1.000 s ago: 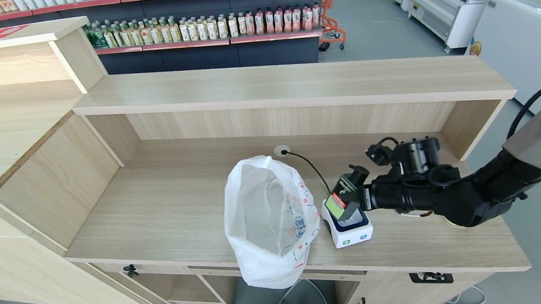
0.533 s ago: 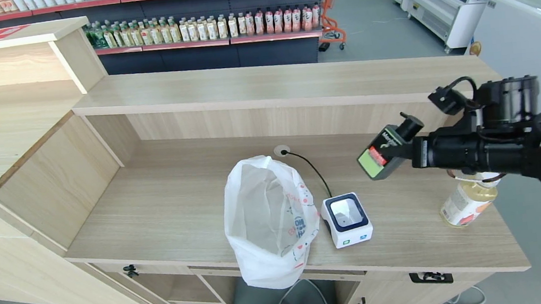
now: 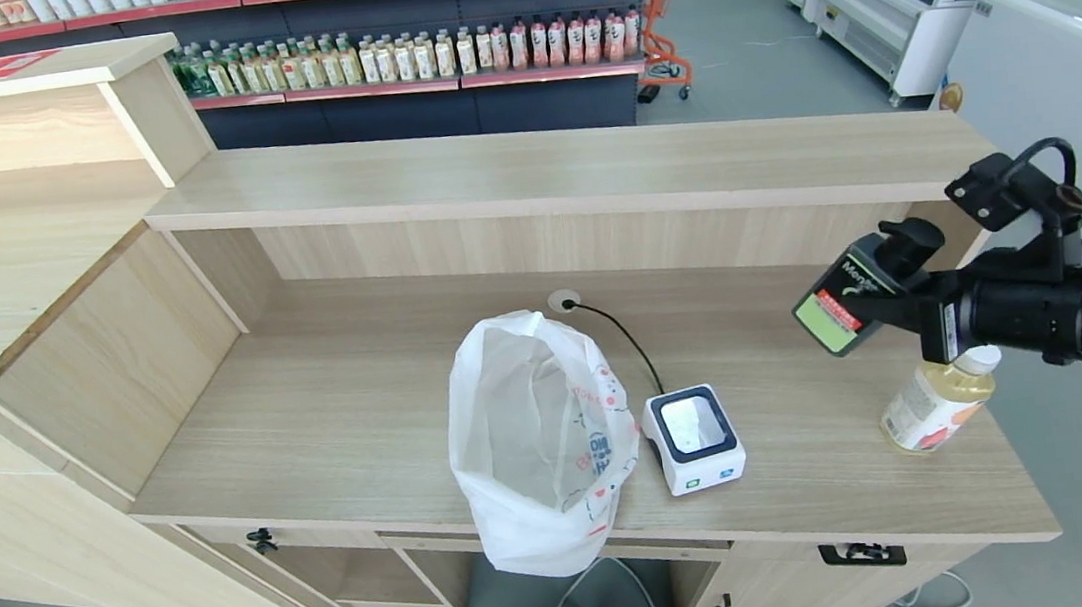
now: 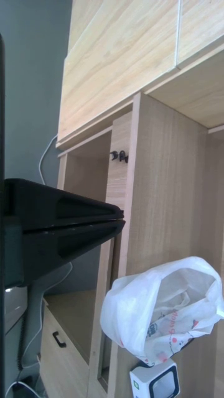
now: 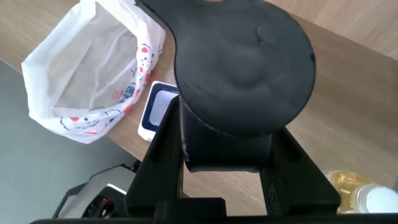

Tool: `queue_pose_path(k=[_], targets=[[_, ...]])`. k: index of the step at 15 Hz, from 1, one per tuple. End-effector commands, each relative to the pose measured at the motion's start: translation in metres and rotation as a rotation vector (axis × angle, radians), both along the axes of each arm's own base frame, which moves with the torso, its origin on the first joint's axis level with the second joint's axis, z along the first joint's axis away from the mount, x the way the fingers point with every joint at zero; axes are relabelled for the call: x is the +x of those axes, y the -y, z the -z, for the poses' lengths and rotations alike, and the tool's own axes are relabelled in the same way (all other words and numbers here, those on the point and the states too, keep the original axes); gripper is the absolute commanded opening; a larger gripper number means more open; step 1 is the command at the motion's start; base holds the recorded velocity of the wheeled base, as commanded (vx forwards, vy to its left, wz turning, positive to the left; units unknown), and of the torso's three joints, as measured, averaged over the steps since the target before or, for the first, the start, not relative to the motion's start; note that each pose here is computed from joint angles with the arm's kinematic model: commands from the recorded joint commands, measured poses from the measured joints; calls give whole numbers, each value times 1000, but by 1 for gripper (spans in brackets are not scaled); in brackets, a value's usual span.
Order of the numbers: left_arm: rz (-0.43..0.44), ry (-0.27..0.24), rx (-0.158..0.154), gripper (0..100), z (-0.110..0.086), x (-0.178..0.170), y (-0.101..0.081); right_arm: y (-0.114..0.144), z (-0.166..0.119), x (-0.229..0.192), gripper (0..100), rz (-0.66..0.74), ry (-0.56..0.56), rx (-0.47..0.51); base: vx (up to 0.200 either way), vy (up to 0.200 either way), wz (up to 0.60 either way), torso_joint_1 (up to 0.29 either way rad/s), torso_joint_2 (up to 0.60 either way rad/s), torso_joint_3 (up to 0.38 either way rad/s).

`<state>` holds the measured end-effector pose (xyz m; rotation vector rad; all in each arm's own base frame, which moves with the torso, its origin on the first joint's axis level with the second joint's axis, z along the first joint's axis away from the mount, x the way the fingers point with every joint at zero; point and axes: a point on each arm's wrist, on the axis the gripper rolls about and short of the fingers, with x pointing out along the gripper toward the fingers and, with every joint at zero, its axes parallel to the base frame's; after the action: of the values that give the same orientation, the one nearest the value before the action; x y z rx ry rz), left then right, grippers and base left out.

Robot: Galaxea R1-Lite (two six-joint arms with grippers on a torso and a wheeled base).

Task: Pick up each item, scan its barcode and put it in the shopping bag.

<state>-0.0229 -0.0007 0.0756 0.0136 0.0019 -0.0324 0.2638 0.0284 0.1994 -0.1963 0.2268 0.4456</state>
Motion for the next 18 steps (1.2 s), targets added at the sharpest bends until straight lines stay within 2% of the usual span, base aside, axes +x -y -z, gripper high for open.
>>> queue_pose_path(k=[1, 3, 8, 11, 13, 15, 18], targets=[[0, 1, 0, 0, 0, 0, 0, 1, 1, -20, 0, 0, 6, -2, 0, 0, 0, 0, 0, 0], [0, -1, 5, 0, 0, 0, 0, 1, 9, -32, 0, -13, -21, -1, 0, 0, 0, 0, 0, 0], [0, 2, 11, 0, 0, 0, 0, -4, 11, -32, 0, -28, -30, 4, 0, 200, 0, 3, 2, 3], [0, 3, 17, 0, 0, 0, 0, -10, 24, -21, 0, -46, -86, -1, 0, 200, 0, -4, 1, 2], [0, 1, 17, 0, 0, 0, 0, -24, 26, -13, 0, -95, -96, -3, 0, 200, 0, 2, 5, 2], [0, -1, 5, 0, 0, 0, 0, -38, 37, -2, 0, -141, -131, -13, 0, 0, 0, 0, 0, 0], [0, -1, -1, 0, 0, 0, 0, -64, 67, 19, 0, -207, -141, -25, 0, 0, 0, 0, 0, 0]])
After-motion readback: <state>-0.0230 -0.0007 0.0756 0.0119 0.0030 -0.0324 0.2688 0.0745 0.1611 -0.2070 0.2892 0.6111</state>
